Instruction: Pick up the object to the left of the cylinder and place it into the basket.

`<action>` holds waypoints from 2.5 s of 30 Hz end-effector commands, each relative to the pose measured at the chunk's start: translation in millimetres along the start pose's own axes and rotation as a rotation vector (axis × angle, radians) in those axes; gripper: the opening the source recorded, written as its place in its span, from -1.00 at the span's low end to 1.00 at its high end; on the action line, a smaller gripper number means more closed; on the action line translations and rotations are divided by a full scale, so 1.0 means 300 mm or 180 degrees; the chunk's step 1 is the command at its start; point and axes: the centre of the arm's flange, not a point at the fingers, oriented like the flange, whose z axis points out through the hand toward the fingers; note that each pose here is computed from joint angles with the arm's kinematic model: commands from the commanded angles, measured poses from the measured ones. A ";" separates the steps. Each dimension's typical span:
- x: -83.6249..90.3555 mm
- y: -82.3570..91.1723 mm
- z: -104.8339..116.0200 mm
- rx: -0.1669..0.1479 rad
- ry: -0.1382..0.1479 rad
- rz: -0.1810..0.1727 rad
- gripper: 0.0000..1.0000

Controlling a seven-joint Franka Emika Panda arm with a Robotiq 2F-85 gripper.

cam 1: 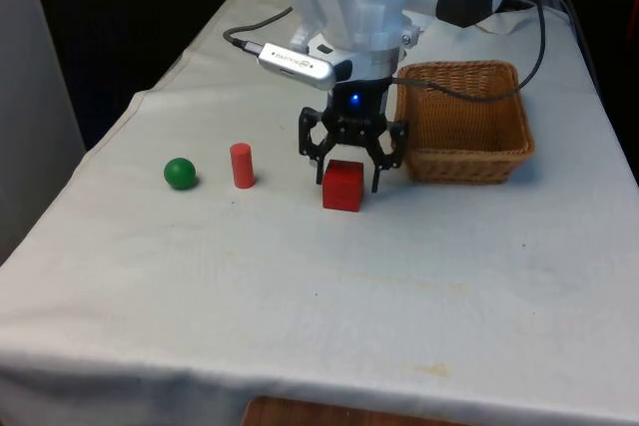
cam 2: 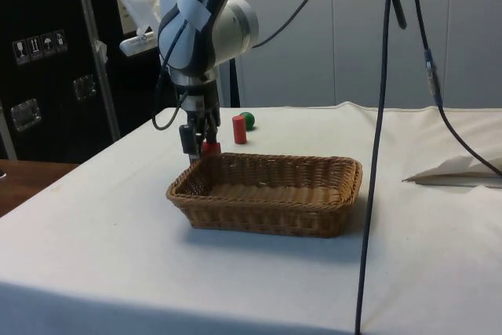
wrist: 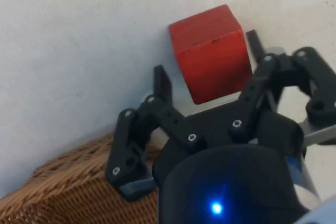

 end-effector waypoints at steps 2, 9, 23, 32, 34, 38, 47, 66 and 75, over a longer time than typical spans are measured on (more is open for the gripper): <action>0.006 -0.001 0.003 0.0028 0.0023 -0.0005 -0.22; 0.006 0.000 0.006 0.0027 0.0021 -0.0004 -1.00; 0.005 0.006 -0.026 0.0006 0.0020 -0.0004 -0.99; -0.020 0.010 -0.087 0.0022 0.0039 -0.0026 -0.99; -0.028 0.012 -0.104 0.0030 0.0043 -0.0031 -0.99; -0.037 0.021 -0.148 0.0044 0.0060 -0.0043 -0.99; -0.026 0.032 -0.213 0.0100 0.0120 -0.0054 -0.99; -0.067 0.043 -0.370 0.0153 0.0145 -0.0125 -0.99; -0.126 -0.003 -0.410 0.0184 0.0141 -0.0168 -0.99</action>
